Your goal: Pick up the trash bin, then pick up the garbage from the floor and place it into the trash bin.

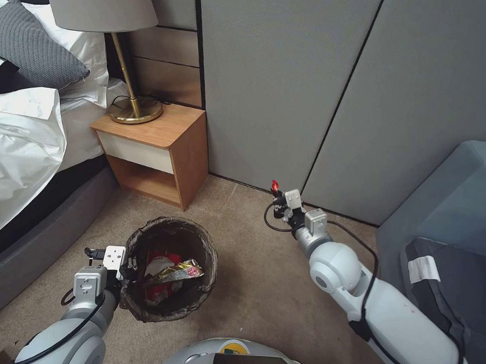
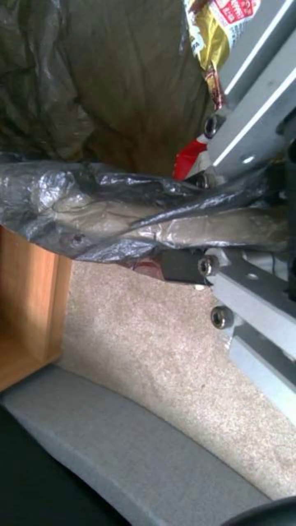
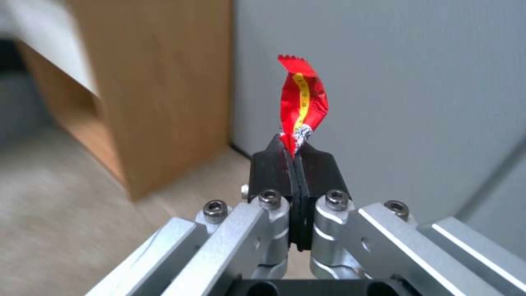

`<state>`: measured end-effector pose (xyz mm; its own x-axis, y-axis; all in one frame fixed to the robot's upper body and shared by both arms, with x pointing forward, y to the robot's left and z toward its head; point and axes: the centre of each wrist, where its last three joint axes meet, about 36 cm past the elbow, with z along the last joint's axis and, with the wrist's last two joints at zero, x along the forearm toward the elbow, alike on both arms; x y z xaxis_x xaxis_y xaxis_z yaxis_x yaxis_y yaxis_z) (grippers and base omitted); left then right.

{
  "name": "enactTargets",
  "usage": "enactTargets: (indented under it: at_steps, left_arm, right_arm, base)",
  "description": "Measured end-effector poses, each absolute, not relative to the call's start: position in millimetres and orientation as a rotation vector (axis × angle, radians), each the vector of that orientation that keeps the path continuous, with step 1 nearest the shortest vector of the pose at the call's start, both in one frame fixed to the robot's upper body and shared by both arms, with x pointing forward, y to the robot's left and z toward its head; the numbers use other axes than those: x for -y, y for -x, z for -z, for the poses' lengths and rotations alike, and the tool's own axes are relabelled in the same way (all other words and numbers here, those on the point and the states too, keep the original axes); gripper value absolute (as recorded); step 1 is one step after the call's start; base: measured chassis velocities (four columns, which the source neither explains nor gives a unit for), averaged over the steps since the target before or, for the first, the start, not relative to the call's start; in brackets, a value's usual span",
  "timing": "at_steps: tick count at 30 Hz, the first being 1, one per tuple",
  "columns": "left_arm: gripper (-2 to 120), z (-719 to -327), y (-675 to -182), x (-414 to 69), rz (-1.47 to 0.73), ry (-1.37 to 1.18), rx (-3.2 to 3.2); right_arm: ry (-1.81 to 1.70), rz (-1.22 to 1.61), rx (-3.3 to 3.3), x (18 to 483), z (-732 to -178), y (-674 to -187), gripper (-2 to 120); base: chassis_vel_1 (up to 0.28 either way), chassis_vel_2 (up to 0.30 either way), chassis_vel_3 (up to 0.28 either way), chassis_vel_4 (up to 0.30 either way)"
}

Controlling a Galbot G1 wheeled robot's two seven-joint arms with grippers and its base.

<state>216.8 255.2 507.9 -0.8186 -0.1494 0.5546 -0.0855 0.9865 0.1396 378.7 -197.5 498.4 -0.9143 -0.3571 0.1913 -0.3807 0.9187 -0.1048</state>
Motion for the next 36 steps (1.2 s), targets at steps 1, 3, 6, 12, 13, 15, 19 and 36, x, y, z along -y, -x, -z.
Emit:
enactTargets:
  at_steps: [1, 3, 6, 12, 13, 15, 19, 36]
  left_arm:
    - [3, -508, -217, -255, 0.144, -0.163, 2.533]
    - [3, -508, -217, -255, 0.143, -0.163, 2.533]
    - [3, -508, -217, -255, 0.140, -0.163, 2.533]
    - [3, -507, -216, -254, 0.135, -0.164, 2.529]
    - [3, -507, -216, -254, 0.134, -0.164, 2.528]
    - [3, -507, -217, -253, 0.132, -0.164, 2.530]
    - [3, -507, -217, -252, 0.128, -0.165, 2.533]
    - [3, -508, -219, -252, 0.122, -0.174, 2.542]
  right_arm:
    - [-0.615, -0.184, 2.924, 196, -508, -375, 0]
    - [-0.676, -0.158, 2.932, 194, -516, -370, 0]
    - [-0.798, -0.120, 2.923, 189, -526, -360, 0]
    - [-1.047, -0.075, 2.863, 174, -536, -346, 0]
    - [-1.072, -0.074, 2.855, 173, -535, -345, 0]
    - [-1.145, -0.073, 2.835, 170, -535, -345, 0]
    - [-1.321, -0.087, 2.783, 162, -540, -345, 0]
    - [-1.582, -0.145, 2.575, 126, -547, -329, 0]
  base:
    - [0.000, 0.000, 0.000, 0.000]
    - [0.000, 0.000, 0.000, 0.000]
    - [0.000, 0.000, 0.000, 0.000]
    - [0.000, 0.000, 0.000, 0.000]
    - [0.000, 0.000, 0.000, 0.000]
    - [0.000, 0.000, 0.000, 0.000]
    - [0.000, 0.000, 0.000, 0.000]
    - [0.000, 0.000, 0.000, 0.000]
